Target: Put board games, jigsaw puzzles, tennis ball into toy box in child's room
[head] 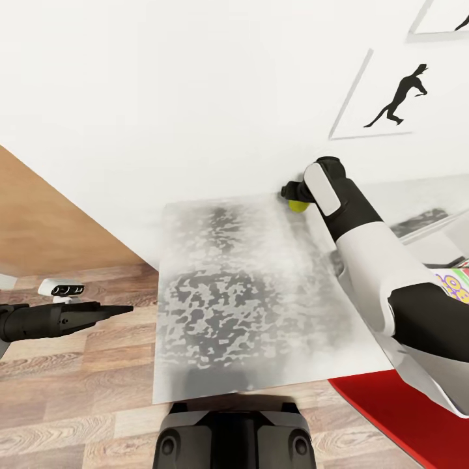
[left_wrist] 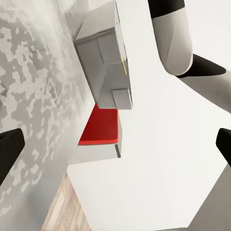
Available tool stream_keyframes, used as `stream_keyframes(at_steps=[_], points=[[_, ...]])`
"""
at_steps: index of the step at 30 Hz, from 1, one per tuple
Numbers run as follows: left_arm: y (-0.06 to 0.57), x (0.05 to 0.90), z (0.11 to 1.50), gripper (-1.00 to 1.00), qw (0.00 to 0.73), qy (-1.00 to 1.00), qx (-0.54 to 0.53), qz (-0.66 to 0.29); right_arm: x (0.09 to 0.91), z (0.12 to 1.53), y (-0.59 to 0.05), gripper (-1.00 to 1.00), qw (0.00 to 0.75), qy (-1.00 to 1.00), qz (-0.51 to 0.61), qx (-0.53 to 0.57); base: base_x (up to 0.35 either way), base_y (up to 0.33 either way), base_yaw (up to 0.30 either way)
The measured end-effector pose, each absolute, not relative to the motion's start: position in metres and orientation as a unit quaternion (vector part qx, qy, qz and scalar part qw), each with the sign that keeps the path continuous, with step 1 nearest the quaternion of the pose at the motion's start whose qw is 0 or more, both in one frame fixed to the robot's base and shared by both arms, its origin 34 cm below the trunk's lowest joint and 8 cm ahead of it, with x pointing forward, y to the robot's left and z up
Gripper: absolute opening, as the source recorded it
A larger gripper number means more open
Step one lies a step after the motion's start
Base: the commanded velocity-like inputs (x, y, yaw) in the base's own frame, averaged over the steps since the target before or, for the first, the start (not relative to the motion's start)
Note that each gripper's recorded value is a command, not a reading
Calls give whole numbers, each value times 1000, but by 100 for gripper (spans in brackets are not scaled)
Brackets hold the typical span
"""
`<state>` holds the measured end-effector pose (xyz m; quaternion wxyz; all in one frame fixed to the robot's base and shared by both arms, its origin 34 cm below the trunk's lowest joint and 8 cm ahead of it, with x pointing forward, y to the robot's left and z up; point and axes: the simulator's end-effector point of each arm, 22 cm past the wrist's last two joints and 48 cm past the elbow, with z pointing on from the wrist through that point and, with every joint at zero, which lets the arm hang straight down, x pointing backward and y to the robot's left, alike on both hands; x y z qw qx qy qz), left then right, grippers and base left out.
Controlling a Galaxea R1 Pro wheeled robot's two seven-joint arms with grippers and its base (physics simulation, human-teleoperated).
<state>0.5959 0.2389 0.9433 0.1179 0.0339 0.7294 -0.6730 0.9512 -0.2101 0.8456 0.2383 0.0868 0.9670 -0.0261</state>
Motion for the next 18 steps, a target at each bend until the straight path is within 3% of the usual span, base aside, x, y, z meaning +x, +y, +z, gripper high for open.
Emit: stream_keyframes(at_steps=[18], points=[[239, 596, 943, 100, 118, 729, 33, -673, 951, 843, -215, 100, 238, 967, -30, 89, 0, 0, 0]])
